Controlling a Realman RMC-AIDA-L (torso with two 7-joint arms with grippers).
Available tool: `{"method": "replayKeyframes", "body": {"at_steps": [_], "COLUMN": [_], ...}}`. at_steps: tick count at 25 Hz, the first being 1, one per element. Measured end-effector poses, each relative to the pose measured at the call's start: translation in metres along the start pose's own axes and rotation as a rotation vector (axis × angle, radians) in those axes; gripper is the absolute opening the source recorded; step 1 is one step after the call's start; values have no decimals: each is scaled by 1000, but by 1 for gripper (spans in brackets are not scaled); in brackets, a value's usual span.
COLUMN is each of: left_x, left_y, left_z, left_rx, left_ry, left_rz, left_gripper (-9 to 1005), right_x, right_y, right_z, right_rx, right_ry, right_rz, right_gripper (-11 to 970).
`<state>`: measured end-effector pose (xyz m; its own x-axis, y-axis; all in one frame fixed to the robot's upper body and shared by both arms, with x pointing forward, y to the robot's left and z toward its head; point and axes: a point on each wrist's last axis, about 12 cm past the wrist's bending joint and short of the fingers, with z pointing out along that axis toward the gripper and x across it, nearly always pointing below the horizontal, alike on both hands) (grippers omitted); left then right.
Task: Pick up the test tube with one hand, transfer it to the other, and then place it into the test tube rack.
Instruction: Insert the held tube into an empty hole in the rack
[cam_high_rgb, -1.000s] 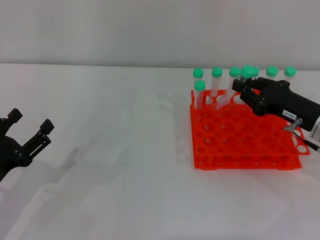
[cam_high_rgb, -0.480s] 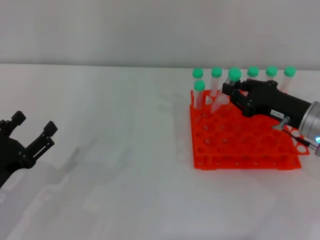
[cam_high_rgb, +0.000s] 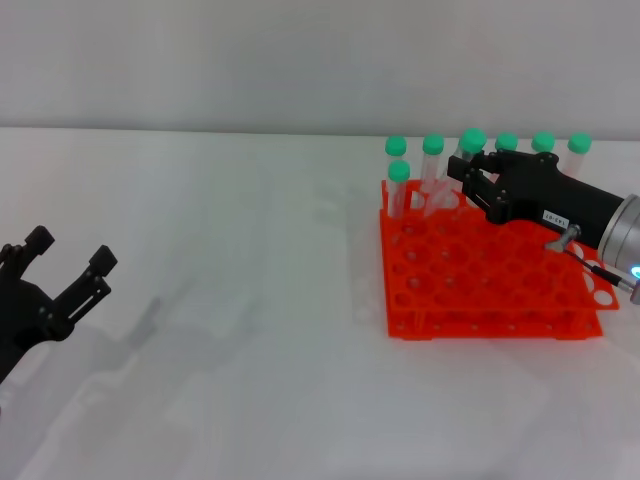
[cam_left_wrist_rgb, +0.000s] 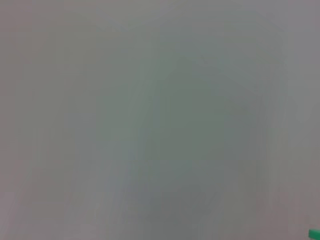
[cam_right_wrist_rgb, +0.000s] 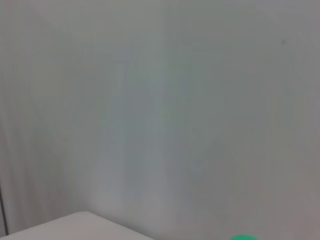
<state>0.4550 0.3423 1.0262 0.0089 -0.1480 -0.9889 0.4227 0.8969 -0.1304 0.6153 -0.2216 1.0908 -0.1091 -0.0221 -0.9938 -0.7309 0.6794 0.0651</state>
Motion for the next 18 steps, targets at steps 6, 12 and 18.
{"method": "replayKeyframes", "body": {"at_steps": [6, 12, 18], "left_x": [0, 0, 0], "left_y": [0, 0, 0], "left_z": [0, 0, 1], "left_rx": [0, 0, 0], "left_ry": [1, 1, 1], "left_rz": [0, 0, 0], "left_gripper": [893, 893, 893], "right_x": [0, -1, 1], "right_y": [-2, -2, 1], "right_z": [1, 3, 8], "right_rx": [19, 19, 1], "right_ry": [6, 7, 41], "right_rz": [-16, -38, -66], "right_gripper": [205, 205, 206]}}
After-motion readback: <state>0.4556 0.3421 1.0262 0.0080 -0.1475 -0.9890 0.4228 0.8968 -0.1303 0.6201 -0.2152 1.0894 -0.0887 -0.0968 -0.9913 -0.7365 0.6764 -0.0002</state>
